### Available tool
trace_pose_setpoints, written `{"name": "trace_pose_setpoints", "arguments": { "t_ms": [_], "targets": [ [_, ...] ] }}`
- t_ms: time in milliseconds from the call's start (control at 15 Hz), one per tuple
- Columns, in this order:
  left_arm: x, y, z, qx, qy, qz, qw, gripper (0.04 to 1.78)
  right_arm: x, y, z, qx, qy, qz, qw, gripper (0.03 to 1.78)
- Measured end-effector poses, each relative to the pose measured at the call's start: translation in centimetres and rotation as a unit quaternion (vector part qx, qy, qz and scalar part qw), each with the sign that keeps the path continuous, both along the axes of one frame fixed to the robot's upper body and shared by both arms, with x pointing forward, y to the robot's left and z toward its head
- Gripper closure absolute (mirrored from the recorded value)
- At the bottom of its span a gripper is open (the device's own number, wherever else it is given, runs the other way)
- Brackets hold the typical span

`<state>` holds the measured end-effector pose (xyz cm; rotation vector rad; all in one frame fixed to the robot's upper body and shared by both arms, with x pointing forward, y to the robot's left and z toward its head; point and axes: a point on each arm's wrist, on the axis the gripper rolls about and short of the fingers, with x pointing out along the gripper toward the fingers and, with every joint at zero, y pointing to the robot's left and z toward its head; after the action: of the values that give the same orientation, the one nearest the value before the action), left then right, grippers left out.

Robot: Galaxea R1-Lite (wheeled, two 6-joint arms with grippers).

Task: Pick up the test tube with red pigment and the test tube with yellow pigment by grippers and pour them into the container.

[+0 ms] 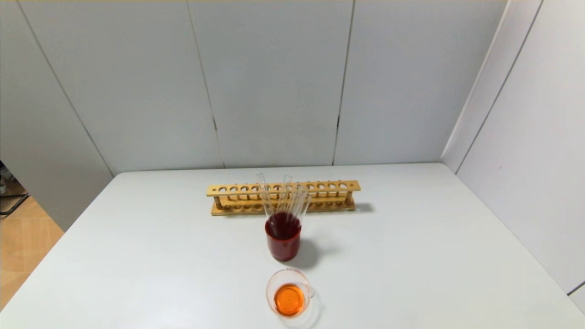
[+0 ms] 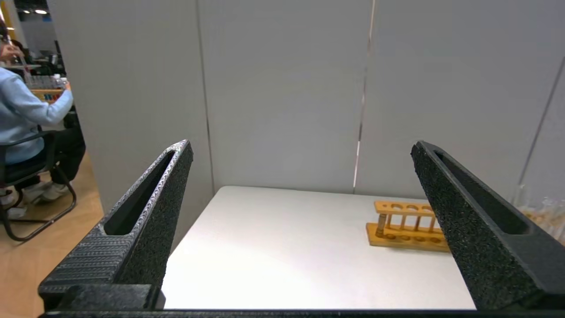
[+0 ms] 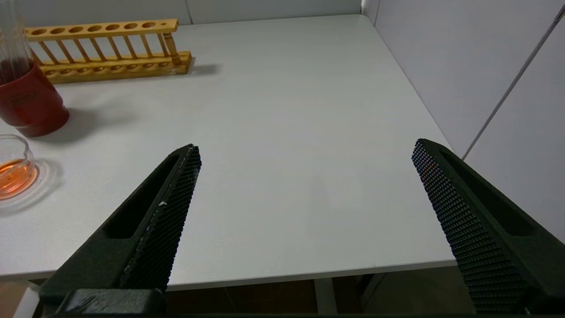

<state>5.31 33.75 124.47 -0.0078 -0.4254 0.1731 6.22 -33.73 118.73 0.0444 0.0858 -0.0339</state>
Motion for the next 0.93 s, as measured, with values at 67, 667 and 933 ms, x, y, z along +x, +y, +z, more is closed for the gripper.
{"name": "trace_pose_setpoints", "arguments": {
  "t_ms": [67,667,933],
  "targets": [
    [0.3,0.0,-0.9,-0.001,0.001,-0.001,1.0,0.07,0.0,0.0,0.0,0.0,0.0,0.0,1.0,0.06],
    [1.5,-0.4,-6.0,-0.001,0.208,-0.083,0.975,0.07,0.0,0.0,0.0,0.0,0.0,0.0,1.0,0.06],
    [1.5,-0.4,-6.0,0.021,0.216,-0.085,0.972,0.07,0.0,0.0,0.0,0.0,0.0,0.0,1.0,0.06]
  ]
}}
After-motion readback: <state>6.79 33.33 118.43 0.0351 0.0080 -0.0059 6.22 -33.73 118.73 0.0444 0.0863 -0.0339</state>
